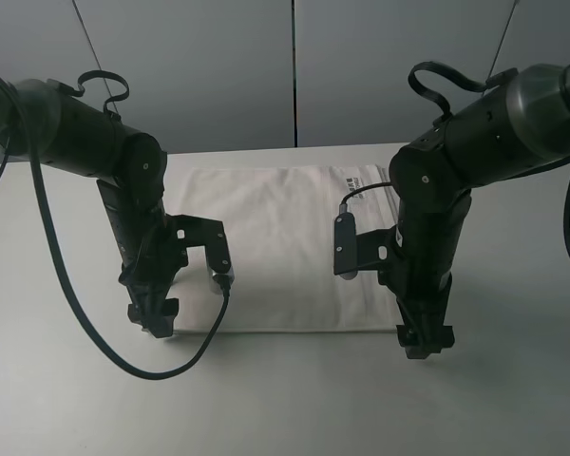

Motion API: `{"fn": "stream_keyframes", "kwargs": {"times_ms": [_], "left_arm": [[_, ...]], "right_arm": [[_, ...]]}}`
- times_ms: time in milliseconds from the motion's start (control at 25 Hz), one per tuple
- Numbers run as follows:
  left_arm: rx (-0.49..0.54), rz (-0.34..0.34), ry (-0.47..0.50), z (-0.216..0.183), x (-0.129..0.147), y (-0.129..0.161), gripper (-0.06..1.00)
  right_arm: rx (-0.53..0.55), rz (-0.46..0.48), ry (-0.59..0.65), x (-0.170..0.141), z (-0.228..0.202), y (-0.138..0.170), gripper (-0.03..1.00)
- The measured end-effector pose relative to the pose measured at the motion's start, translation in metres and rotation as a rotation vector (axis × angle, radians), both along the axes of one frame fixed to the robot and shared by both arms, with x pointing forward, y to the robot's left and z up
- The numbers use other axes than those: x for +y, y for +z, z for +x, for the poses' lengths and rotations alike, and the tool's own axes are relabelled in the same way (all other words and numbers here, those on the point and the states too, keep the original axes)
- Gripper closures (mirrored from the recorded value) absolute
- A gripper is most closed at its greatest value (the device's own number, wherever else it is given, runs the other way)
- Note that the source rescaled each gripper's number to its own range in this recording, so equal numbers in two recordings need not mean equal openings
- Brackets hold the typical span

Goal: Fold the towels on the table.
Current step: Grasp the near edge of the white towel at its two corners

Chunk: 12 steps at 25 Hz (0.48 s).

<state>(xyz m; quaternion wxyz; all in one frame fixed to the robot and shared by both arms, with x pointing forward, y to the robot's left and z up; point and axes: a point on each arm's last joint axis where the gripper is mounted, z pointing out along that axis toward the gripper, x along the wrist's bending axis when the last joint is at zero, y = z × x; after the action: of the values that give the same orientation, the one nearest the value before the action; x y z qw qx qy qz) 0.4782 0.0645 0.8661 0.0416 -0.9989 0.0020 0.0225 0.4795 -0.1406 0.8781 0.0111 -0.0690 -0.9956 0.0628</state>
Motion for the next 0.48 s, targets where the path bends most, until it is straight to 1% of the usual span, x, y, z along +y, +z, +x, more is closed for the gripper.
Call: {"fn": "stream_keyframes", "kwargs": {"times_ms": [200, 480], "left_arm": [[0.000, 0.000, 0.000, 0.0000, 0.0000, 0.0000, -0.05], [0.003, 0.003, 0.000, -0.0001, 0.0001, -0.0016, -0.05]], "right_arm": [[-0.022, 0.023, -0.005, 0.0021, 0.0019, -0.0003, -0.03], [-0.032, 0.032, -0.006, 0.0029, 0.0028, -0.0004, -0.03]]}}
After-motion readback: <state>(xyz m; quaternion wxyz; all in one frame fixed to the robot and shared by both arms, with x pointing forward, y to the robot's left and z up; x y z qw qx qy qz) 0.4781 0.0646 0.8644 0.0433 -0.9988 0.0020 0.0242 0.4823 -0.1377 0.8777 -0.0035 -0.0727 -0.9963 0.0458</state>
